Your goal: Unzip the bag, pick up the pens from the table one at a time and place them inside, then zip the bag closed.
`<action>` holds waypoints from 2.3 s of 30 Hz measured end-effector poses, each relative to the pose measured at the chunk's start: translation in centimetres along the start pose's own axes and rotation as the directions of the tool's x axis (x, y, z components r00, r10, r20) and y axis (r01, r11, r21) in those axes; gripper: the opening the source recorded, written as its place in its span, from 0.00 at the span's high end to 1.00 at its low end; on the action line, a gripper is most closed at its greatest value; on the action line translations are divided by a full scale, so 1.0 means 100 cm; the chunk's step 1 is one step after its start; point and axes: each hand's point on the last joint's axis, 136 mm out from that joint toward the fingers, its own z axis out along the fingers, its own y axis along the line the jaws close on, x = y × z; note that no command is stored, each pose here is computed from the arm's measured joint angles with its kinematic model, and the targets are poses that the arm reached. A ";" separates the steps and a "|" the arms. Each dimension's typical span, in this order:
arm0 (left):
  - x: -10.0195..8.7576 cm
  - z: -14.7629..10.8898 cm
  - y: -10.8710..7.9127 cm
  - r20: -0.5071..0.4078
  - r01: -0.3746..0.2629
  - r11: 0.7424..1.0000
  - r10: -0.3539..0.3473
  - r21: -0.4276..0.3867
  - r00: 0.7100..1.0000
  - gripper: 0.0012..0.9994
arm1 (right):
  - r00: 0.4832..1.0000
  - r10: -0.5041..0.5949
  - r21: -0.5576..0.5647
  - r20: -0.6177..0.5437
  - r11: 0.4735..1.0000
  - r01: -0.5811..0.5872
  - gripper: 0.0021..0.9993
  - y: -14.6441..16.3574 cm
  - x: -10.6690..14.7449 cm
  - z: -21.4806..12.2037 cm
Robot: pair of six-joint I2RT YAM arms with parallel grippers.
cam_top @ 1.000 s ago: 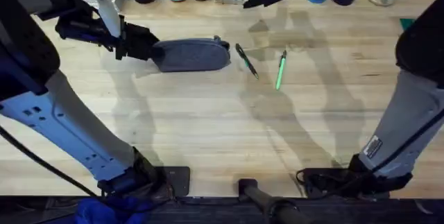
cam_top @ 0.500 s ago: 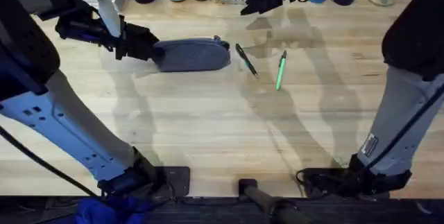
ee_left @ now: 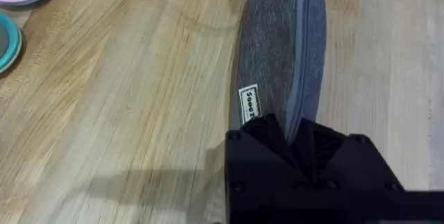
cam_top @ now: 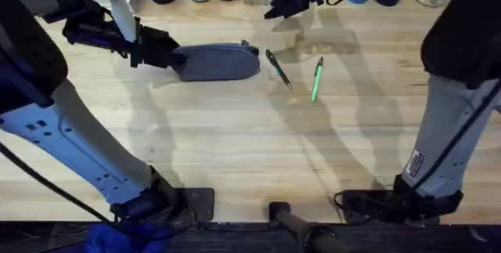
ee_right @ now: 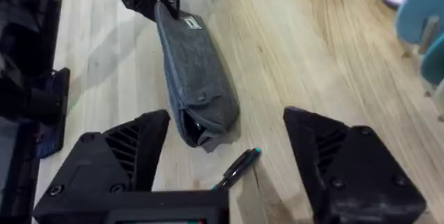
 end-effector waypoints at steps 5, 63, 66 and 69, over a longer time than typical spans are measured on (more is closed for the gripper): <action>0.000 0.000 0.000 0.000 0.000 1.000 0.000 0.000 1.000 0.96 | 0.999 0.042 -0.002 -0.003 0.999 -0.042 0.00 -0.010 0.008 0.008; 0.000 0.000 0.000 0.000 0.000 1.000 0.000 0.000 1.000 0.96 | 0.881 0.418 0.222 -0.221 0.901 -0.372 0.00 0.014 0.031 0.082; 0.000 0.000 0.000 0.000 0.000 1.000 0.000 0.000 1.000 0.96 | 0.858 0.465 0.276 -0.216 0.872 -0.404 0.00 0.008 0.035 0.080; 0.000 0.000 0.000 0.000 0.000 1.000 0.000 0.000 1.000 0.96 | 0.834 0.513 0.316 -0.204 0.841 -0.439 0.01 0.004 0.038 0.079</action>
